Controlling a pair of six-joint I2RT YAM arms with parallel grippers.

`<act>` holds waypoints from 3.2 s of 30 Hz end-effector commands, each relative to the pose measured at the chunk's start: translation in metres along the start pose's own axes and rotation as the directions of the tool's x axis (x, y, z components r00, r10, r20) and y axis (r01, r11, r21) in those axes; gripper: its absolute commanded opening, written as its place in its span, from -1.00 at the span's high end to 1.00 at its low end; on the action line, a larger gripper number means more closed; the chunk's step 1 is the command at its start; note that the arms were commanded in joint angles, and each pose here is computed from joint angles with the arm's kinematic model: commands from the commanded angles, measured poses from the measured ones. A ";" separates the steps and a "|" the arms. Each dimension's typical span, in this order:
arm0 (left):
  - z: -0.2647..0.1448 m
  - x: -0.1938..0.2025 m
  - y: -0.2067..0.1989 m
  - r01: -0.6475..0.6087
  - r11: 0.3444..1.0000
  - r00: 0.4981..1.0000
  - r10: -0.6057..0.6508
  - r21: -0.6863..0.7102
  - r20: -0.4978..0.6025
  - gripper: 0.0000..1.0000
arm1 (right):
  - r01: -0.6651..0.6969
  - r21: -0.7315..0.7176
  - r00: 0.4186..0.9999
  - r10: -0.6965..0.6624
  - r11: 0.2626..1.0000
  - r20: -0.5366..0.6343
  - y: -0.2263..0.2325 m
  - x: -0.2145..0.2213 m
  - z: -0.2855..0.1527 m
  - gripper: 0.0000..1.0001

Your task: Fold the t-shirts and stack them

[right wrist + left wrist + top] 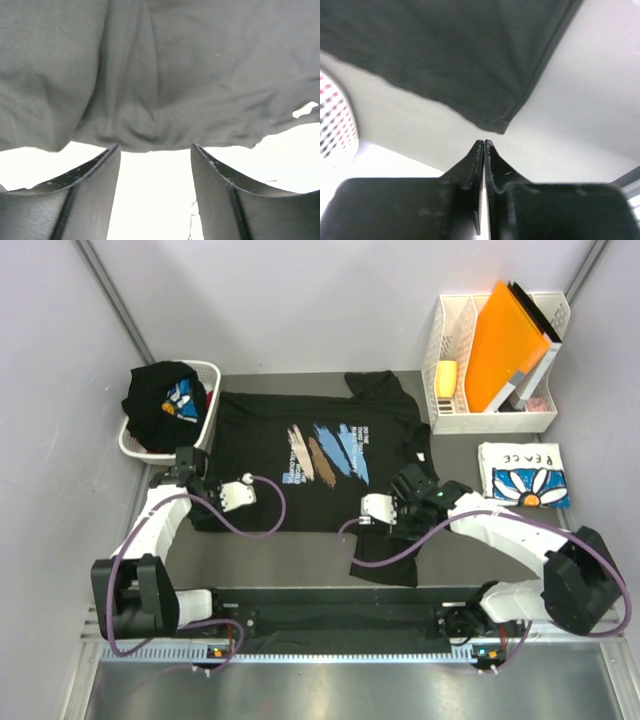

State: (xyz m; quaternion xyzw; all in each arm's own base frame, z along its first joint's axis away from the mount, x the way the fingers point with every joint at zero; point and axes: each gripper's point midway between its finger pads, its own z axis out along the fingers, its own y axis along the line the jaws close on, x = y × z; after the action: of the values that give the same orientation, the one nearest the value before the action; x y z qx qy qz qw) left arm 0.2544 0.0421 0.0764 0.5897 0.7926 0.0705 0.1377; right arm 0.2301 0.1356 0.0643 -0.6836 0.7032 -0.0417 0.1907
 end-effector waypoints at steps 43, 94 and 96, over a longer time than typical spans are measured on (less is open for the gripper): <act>-0.017 -0.018 0.076 -0.167 0.933 0.983 0.184 -0.318 0.022 0.04 | 0.527 -0.276 0.848 -0.475 0.804 0.237 0.161 -0.021 -0.008 -0.25; -0.006 -0.011 -0.022 -0.221 0.972 0.972 0.213 0.079 0.097 -0.04 | 0.509 -0.097 0.860 -0.499 0.855 0.107 0.084 -0.032 -0.018 1.00; -0.005 -0.017 -0.029 -0.193 0.973 0.975 0.176 0.126 0.132 -0.04 | 0.496 -0.089 0.868 -0.488 0.864 0.094 0.079 -0.029 -0.018 1.00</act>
State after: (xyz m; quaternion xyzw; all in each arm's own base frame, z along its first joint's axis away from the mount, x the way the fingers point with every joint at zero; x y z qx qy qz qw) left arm 0.2515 0.0378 0.0745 0.6743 0.7209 0.0758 0.1411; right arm 0.1310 0.1577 0.0468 -0.8568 0.4984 -0.0089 0.1321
